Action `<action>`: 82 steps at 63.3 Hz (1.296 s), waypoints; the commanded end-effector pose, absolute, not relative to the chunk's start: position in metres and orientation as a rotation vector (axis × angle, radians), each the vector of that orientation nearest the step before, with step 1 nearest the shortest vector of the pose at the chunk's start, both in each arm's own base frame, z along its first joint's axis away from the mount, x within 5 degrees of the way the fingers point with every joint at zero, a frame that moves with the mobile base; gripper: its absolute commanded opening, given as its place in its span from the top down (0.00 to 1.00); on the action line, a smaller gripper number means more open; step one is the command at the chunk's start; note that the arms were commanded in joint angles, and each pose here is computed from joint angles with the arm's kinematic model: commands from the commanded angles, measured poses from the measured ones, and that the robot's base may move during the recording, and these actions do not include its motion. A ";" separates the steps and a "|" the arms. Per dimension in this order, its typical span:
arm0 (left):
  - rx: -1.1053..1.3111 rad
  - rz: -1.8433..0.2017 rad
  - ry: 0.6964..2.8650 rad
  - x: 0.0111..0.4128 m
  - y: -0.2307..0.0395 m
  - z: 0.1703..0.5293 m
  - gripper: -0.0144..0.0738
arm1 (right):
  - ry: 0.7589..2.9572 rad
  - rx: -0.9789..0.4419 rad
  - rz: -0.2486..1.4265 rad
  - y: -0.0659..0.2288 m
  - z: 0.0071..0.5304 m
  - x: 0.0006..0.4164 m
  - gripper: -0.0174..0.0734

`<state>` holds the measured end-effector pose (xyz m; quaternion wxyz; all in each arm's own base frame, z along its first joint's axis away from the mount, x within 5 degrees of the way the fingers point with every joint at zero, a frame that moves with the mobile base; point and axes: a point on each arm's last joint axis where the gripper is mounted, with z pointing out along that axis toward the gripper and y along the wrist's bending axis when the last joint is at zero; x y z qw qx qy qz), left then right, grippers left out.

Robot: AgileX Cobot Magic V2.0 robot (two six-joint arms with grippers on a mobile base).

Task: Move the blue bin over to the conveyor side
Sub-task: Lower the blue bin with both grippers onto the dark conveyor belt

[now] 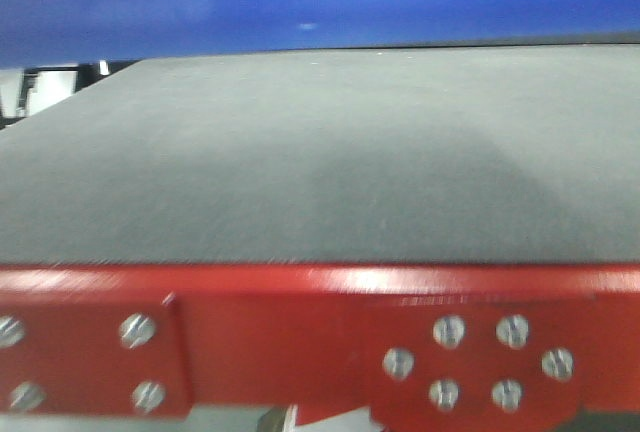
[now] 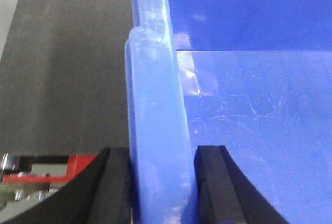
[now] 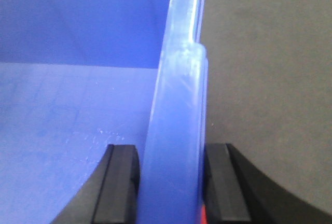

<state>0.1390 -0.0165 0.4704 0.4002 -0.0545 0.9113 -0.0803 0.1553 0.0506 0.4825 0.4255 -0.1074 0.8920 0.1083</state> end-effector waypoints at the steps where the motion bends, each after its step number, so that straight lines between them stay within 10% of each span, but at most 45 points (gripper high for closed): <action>1: -0.110 -0.227 2.196 0.135 -0.018 0.483 0.85 | 2.090 -0.267 0.277 0.050 0.497 0.153 0.90; 82: -0.110 -0.227 2.196 0.135 -0.018 0.483 0.85 | 2.090 -0.267 0.277 0.050 0.497 0.153 0.90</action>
